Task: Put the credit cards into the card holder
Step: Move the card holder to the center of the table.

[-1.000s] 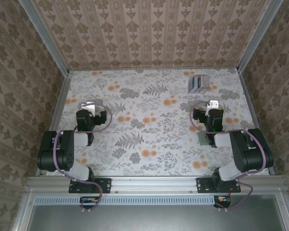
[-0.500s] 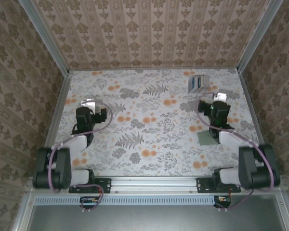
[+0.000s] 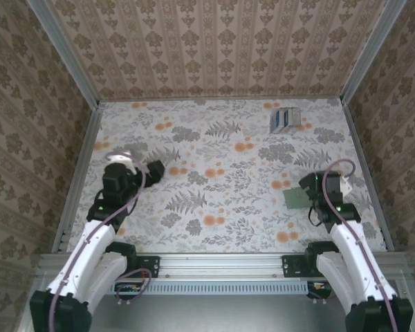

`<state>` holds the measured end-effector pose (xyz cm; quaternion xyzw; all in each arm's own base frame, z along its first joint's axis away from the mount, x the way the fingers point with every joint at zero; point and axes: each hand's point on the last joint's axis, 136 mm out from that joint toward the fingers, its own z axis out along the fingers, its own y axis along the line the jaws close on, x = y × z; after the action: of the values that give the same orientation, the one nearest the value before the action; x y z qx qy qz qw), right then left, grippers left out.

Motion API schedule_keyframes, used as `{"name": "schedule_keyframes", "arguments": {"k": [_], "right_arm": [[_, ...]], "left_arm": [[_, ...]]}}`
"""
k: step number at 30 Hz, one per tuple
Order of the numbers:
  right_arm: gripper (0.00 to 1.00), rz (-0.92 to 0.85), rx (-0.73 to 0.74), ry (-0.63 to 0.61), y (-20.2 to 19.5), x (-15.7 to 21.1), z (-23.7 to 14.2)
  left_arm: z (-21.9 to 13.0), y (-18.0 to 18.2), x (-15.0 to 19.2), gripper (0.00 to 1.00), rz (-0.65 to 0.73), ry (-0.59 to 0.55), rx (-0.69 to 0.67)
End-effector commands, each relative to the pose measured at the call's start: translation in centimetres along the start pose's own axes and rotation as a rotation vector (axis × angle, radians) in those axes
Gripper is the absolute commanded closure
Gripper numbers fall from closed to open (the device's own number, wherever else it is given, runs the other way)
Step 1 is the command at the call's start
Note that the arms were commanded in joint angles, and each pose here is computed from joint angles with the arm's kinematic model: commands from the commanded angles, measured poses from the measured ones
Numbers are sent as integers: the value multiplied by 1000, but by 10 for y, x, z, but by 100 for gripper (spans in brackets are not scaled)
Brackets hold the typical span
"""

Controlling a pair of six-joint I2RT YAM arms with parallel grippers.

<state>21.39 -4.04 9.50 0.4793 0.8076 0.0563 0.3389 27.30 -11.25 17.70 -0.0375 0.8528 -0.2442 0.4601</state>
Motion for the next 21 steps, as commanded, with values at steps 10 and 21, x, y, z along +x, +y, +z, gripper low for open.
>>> {"name": "schedule_keyframes", "arguments": {"k": [10,21], "right_arm": [[6,-140,-20,206,22,26,29],[0,-374,-29,289,37,28,59]], "left_arm": [[1,-45,83,0,139,336,57],[-5,-54,81,0,118,373,72]]}}
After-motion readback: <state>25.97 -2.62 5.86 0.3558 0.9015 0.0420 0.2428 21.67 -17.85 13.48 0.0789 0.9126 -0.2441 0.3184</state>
